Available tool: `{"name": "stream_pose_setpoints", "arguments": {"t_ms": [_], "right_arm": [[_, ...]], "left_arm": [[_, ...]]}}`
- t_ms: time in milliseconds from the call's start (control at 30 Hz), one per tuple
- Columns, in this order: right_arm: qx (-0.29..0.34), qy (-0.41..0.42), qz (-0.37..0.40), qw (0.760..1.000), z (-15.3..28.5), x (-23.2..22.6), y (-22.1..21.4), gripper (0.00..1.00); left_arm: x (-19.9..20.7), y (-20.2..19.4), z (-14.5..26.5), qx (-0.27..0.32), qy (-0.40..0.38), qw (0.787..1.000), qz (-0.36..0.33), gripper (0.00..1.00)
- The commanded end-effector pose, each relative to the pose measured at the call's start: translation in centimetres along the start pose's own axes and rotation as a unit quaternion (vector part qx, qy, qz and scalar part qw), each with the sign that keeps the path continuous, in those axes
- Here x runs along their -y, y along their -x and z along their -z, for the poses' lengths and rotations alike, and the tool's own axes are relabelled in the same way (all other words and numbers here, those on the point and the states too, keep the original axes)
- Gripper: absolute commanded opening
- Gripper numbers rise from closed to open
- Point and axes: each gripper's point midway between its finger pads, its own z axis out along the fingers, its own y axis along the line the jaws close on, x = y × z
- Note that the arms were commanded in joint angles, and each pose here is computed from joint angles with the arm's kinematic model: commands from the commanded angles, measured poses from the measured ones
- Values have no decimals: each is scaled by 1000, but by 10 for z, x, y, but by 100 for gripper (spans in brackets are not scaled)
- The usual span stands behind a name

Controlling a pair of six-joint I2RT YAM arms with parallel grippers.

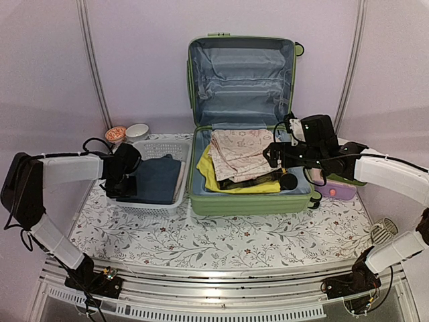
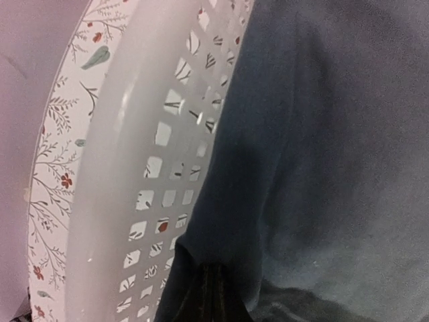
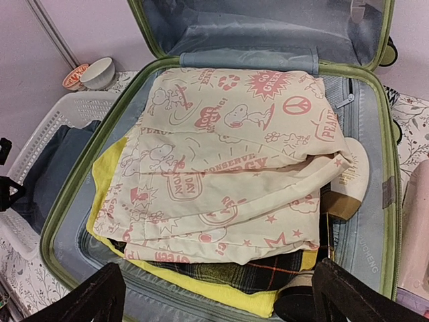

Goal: Open, take out, and arrange the luggage
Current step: Adjust the clothes in the bin, then pick up the clothes from the opened luggage.

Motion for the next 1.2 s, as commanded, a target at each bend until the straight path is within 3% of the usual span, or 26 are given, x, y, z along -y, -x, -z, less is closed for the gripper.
{"name": "stream_pose_setpoints", "arguments": {"t_ms": [0, 167, 367, 533, 633, 767, 900, 967, 1167], "right_arm": [[3, 1, -7, 1000, -2, 0, 3, 99], [-38, 11, -32, 999, -13, 10, -2, 99], [-69, 35, -74, 994, -17, 24, 2, 100], [-90, 40, -112, 989, -21, 42, 0, 95], [-82, 36, -123, 988, -27, 56, 17, 86], [-108, 50, -157, 980, -49, 76, 17, 72], [-107, 53, -176, 977, -69, 83, 21, 70], [-107, 61, -182, 976, -78, 81, 24, 67], [-109, 66, -199, 972, -106, 84, 28, 61]], "left_arm": [[-1, -18, -14, -24, 16, 1000, 2, 5], [11, 0, 7, 10, 19, 1000, -14, 6], [64, 46, 83, 100, -100, 988, -64, 15], [116, 61, 147, 171, -244, 947, -117, 34], [136, 65, 174, 209, -313, 917, -132, 42], [162, 67, 207, 246, -402, 869, -152, 53], [187, 62, 229, 273, -464, 821, -189, 59], [196, 59, 231, 282, -470, 811, -205, 61], [205, 58, 226, 297, -455, 809, -225, 63]]}}
